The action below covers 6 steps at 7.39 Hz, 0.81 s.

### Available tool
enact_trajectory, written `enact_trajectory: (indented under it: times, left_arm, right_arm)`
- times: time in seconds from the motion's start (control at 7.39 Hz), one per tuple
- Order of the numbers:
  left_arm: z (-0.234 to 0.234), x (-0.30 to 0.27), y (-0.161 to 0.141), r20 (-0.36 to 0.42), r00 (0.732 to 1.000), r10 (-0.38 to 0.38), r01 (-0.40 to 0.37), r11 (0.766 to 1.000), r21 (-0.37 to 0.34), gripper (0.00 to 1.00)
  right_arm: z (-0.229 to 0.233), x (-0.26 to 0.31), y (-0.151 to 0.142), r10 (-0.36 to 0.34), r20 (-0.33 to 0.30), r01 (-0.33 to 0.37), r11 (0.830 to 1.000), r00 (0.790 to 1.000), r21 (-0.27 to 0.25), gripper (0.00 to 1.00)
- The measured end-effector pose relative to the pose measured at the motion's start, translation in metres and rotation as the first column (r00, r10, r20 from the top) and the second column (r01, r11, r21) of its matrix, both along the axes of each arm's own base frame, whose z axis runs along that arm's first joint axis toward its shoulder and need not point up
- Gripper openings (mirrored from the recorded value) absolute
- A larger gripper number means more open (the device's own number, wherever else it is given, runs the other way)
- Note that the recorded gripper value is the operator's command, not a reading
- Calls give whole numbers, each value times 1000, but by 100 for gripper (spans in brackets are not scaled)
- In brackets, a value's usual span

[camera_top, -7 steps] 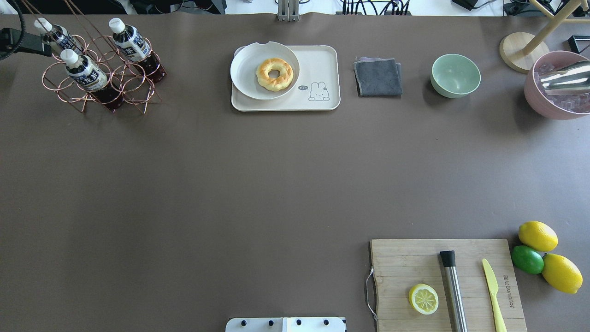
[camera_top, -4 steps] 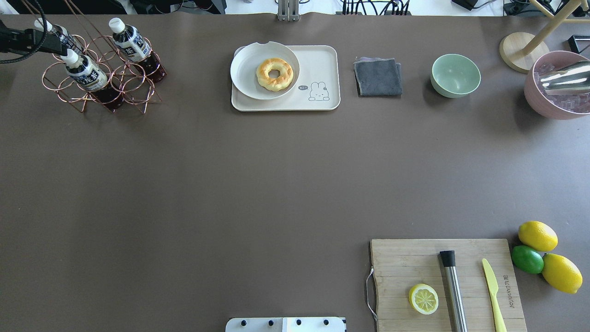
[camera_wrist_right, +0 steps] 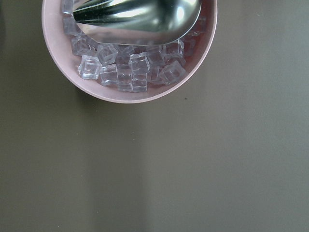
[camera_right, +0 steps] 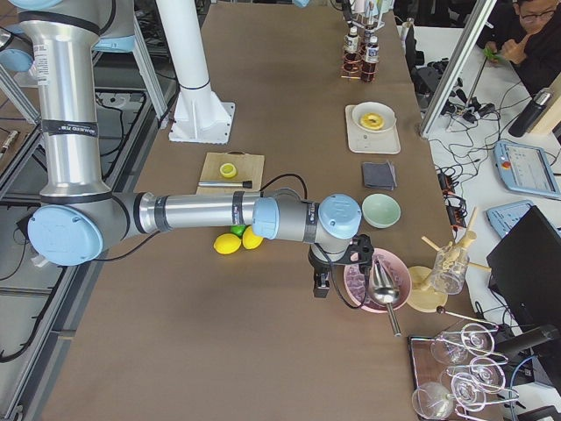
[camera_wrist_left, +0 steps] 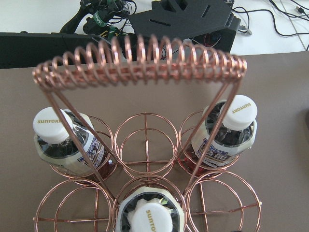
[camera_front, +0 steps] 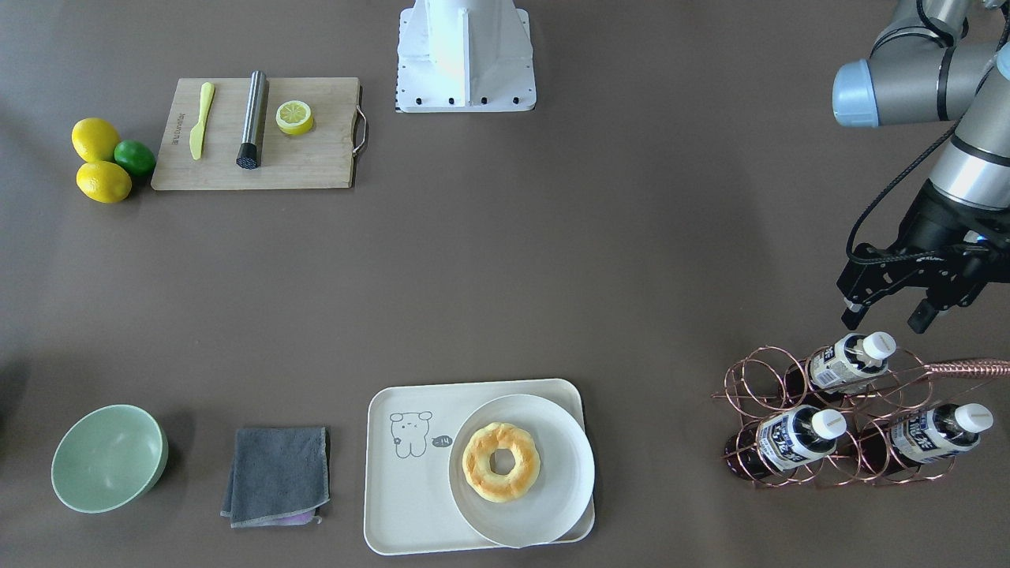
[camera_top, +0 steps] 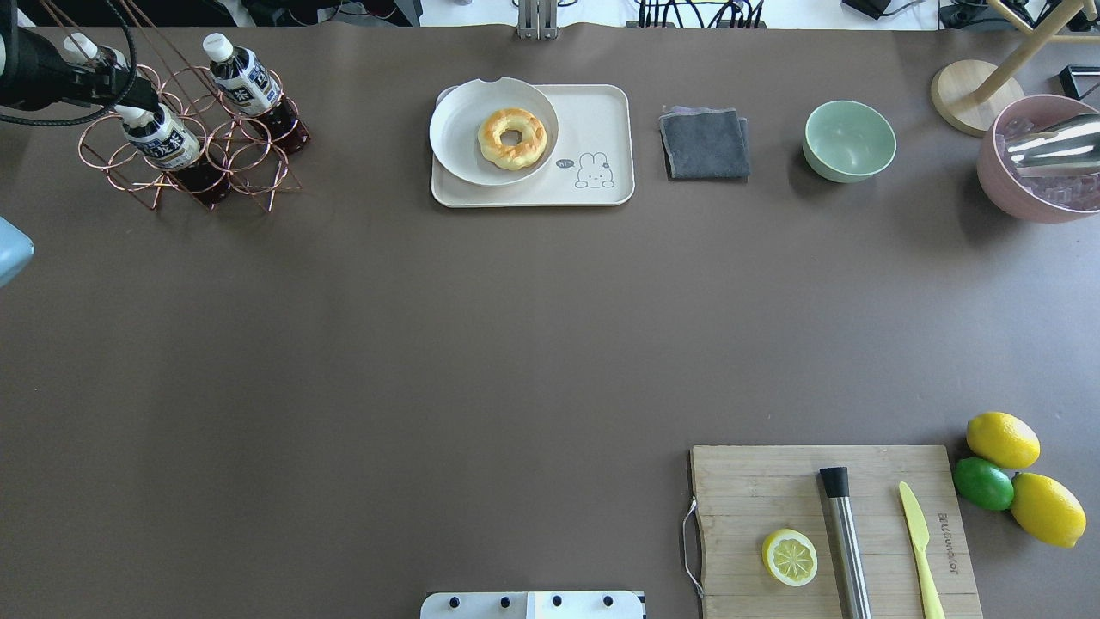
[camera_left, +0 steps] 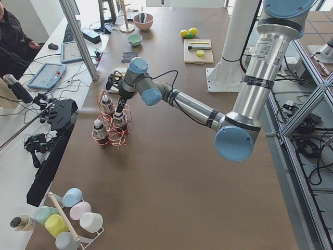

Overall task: Place tea on tray
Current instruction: 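Reach the left gripper down into the copper rack around a tea bottle, then grasp the tea bottle with the left gripper and lift it out of the rack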

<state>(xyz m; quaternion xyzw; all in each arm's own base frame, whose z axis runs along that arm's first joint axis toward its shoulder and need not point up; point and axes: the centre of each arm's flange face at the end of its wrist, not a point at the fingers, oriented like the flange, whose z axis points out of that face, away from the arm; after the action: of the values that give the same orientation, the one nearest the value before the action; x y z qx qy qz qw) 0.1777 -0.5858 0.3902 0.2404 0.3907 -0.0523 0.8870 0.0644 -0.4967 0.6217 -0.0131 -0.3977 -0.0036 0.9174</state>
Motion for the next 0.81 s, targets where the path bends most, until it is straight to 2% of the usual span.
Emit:
enact_trajectory:
  times: [0.41, 0.68, 0.81]
  left_arm:
    - [19, 8, -7, 61, 997, 54, -56, 998, 26, 81]
    - [18, 10, -11, 68, 996, 62, -64, 997, 33, 70]
    - [17, 10, -12, 68, 996, 63, -65, 997, 36, 70]
  right_arm:
    - [0, 0, 1, 1, -1, -1, 1000, 1000, -1, 100]
    - [0, 0, 1, 1, 0, -1, 1000, 1000, -1, 100]
    - [1, 0, 1, 0, -1, 0, 1000, 1000, -2, 100]
